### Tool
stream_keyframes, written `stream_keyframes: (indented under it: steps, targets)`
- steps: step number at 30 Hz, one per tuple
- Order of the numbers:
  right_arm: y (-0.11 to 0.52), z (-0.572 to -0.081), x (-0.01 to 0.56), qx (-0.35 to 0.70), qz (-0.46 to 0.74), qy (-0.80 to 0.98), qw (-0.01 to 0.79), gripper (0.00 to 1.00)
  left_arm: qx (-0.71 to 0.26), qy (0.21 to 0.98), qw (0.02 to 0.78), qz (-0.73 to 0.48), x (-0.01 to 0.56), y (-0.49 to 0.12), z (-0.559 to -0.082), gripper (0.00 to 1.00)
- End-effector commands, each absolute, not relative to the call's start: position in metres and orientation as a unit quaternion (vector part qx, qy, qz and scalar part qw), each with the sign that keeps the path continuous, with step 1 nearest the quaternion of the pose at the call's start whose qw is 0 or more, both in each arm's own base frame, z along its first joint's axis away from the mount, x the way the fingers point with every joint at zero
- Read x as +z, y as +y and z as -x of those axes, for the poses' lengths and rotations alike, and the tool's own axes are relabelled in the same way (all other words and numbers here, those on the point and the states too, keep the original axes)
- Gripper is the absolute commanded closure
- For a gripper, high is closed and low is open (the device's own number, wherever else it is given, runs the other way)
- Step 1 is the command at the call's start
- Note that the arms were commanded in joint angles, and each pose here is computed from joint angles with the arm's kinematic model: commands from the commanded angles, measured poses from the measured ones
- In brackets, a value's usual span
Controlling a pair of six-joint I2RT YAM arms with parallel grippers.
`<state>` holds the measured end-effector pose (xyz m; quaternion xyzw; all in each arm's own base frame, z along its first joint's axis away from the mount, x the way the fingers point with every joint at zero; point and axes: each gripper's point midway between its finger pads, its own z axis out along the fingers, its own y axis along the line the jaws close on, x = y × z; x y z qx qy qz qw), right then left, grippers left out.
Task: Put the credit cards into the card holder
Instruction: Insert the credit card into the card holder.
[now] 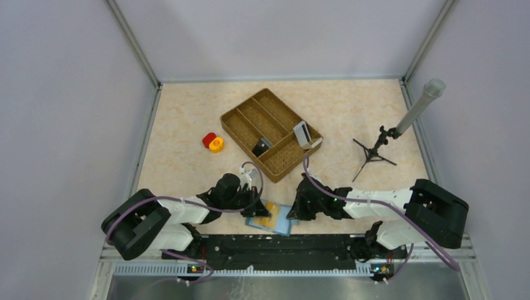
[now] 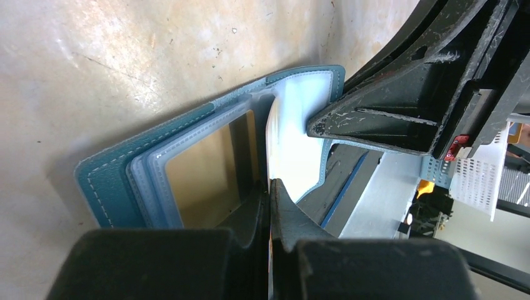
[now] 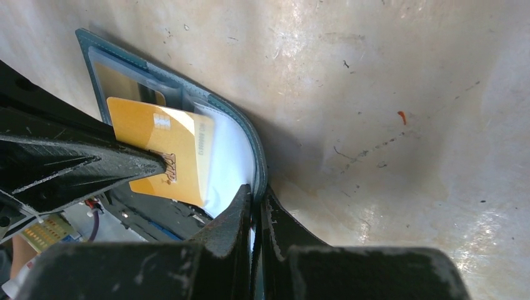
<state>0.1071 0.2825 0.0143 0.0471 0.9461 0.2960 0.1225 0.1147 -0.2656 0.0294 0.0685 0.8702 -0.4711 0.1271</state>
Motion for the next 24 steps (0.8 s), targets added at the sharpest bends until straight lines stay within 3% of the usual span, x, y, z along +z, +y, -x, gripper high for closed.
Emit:
stream_keyframes:
  steps: [1, 10, 24]
  targets:
    - [0.272, -0.107, -0.002, 0.259, -0.042, 0.957, 0.121, 1.00, -0.436, 0.883, 0.160, -0.063, 0.016, -0.254, -0.121, 1.00]
    - [0.272, -0.106, -0.003, 0.262, -0.042, 0.957, 0.119, 1.00, -0.423, 0.882, 0.184, -0.094, 0.020, -0.249, -0.124, 1.00]
    - [0.275, -0.109, 0.000, 0.271, -0.053, 0.953, 0.126, 1.00, -0.438, 0.885, 0.133, -0.084, 0.011, -0.261, -0.098, 1.00]
